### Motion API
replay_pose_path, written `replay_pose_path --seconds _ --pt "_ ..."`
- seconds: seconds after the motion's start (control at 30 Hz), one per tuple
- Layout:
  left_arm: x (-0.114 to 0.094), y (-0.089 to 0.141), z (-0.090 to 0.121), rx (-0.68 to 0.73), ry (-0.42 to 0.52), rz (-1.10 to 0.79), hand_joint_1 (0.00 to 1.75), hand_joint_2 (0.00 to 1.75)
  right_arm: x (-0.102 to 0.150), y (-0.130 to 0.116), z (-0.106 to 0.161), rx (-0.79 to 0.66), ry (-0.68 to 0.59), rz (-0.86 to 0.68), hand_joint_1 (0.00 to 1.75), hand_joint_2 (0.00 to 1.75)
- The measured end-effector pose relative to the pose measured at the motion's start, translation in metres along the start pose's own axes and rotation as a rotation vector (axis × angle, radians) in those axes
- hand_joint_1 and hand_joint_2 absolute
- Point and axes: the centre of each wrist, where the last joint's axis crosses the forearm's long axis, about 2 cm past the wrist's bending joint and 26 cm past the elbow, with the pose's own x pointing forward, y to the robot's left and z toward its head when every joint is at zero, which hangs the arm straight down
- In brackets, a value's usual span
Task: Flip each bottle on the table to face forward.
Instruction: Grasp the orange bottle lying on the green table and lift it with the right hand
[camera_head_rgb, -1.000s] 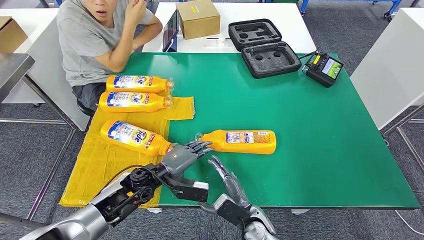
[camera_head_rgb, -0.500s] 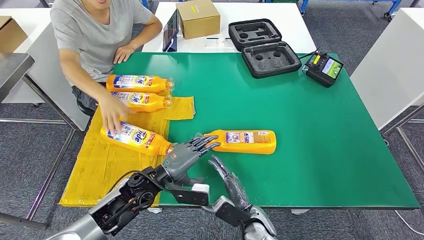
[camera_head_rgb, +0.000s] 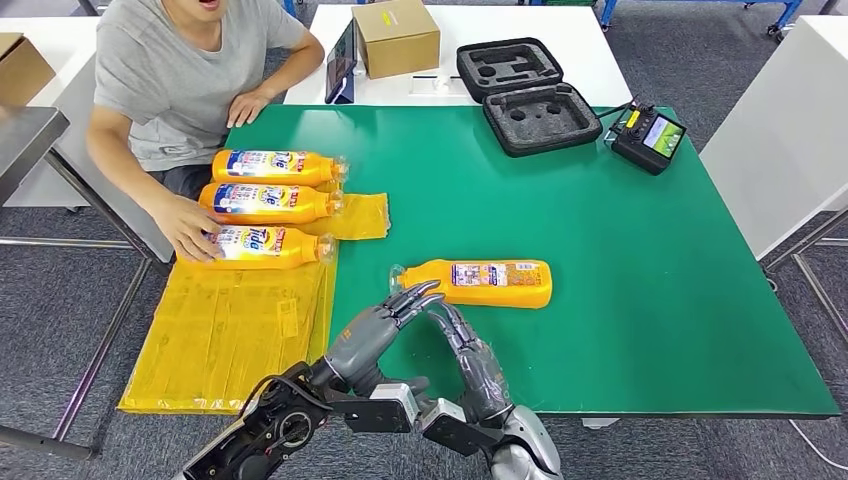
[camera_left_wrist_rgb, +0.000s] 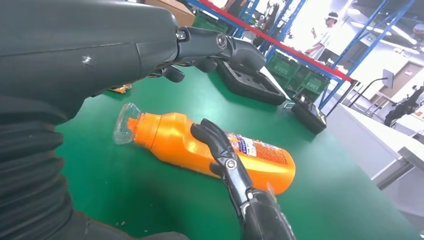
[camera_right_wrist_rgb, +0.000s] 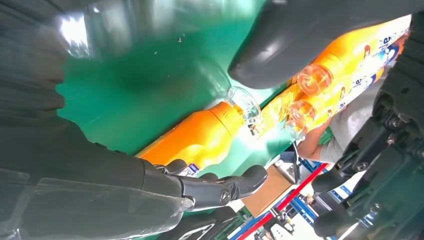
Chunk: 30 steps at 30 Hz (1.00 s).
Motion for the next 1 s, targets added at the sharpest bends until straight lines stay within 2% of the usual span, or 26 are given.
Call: replay_pose_path --seconds 0.4,0.6,0.73,0.8,0.9,1.0 --pt "0.003 -0.003 0.003 0.043 -0.017 0.049 0.0 1.75 0.001 -0.004 0.002 -0.031 -0.007 0.036 0.0 1.75" --pt "0.014 -0.016 0.003 0.125 -0.072 0.163 0.0 1.75 0.003 -0.036 0.007 -0.098 -0.045 0.168 0.0 1.75" --pt "0.014 -0.019 0.005 0.167 -0.075 0.183 0.0 1.75 -0.002 -0.064 0.019 -0.156 0.005 0.214 0.0 1.75" --pt "0.013 -0.021 0.008 0.188 -0.07 0.196 0.0 1.75 -0.007 -0.079 0.026 -0.184 0.036 0.342 0.0 1.75" --pt "0.01 -0.023 0.011 0.218 -0.057 0.223 0.0 1.75 -0.014 -0.098 0.032 -0.142 0.019 0.61 0.0 1.75" --pt "0.009 -0.025 0.013 0.239 -0.042 0.246 0.0 1.75 -0.021 -0.112 0.033 -0.1 0.011 0.736 0.0 1.75"
